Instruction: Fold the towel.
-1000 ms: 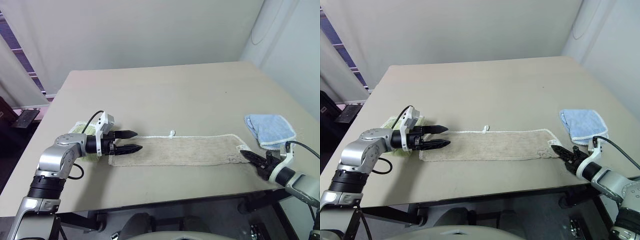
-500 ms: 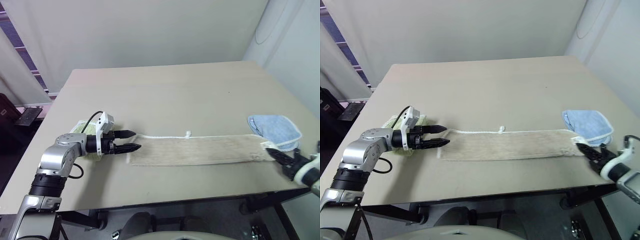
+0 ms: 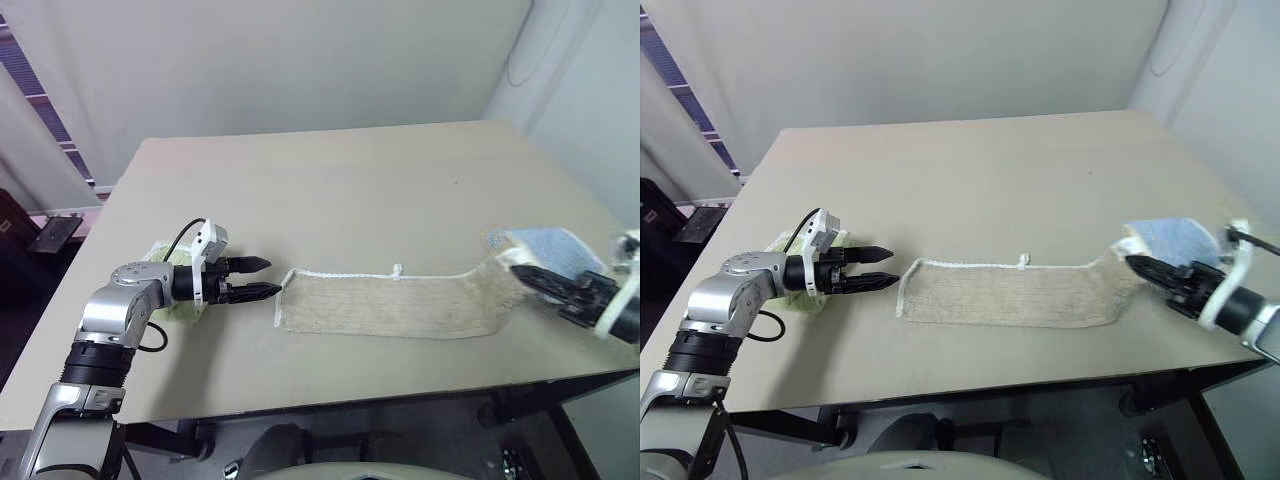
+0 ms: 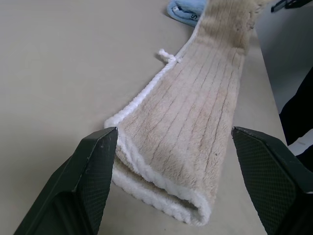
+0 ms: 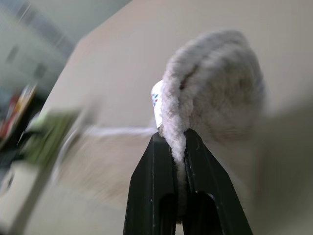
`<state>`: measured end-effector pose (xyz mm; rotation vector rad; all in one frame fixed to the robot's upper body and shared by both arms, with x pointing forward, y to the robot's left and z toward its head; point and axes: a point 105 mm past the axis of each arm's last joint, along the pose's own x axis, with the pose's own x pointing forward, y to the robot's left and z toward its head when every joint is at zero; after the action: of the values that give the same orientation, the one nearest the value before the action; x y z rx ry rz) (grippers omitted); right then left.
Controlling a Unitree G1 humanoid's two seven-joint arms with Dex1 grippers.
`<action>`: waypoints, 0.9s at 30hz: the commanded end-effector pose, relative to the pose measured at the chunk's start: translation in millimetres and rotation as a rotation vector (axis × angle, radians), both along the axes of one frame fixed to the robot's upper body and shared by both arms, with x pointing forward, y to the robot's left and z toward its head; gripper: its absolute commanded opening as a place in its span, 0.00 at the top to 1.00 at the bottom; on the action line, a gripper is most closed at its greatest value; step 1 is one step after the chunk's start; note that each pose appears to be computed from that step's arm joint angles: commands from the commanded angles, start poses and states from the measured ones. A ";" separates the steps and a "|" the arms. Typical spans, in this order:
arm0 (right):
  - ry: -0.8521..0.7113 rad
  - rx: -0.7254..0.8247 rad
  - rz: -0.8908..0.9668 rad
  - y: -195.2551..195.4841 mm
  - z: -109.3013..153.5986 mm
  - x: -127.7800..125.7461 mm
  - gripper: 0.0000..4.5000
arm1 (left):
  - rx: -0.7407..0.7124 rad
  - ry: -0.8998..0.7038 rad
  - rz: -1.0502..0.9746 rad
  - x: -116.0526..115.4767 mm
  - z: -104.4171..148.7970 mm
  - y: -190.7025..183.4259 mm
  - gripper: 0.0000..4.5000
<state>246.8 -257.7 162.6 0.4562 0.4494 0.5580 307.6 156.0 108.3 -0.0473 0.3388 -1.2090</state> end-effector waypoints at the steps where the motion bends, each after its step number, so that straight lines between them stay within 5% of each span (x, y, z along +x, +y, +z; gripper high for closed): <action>1: -0.054 -0.024 0.161 36.9 7.2 -2.8 1.00 | 0.007 -0.048 -0.011 1.6 9.1 -0.4 0.13; 7: 0.021 -0.070 0.288 87.2 -31.1 -3.1 1.00 | -0.008 -0.061 -0.018 0.7 10.9 -4.7 0.13; 13: 0.153 -0.112 0.216 93.3 -78.4 9.7 1.00 | -0.005 -0.061 -0.027 -0.6 9.4 -6.7 0.13; 17: 0.148 -0.076 0.200 95.7 -79.5 12.8 1.00 | -0.005 -0.053 -0.031 -2.7 9.4 -5.6 0.13; 22: 0.142 -0.059 0.215 100.1 -77.3 10.2 0.71 | -0.021 -0.030 -0.075 -7.6 14.4 -5.5 0.13; 27: 0.069 -0.034 0.238 103.0 -61.3 8.6 0.30 | -0.048 -0.022 -0.083 -3.7 23.5 -8.2 0.13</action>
<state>255.0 -158.1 78.6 0.4084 0.6766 0.7138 301.0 150.4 112.2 -0.0814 0.3556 -1.2715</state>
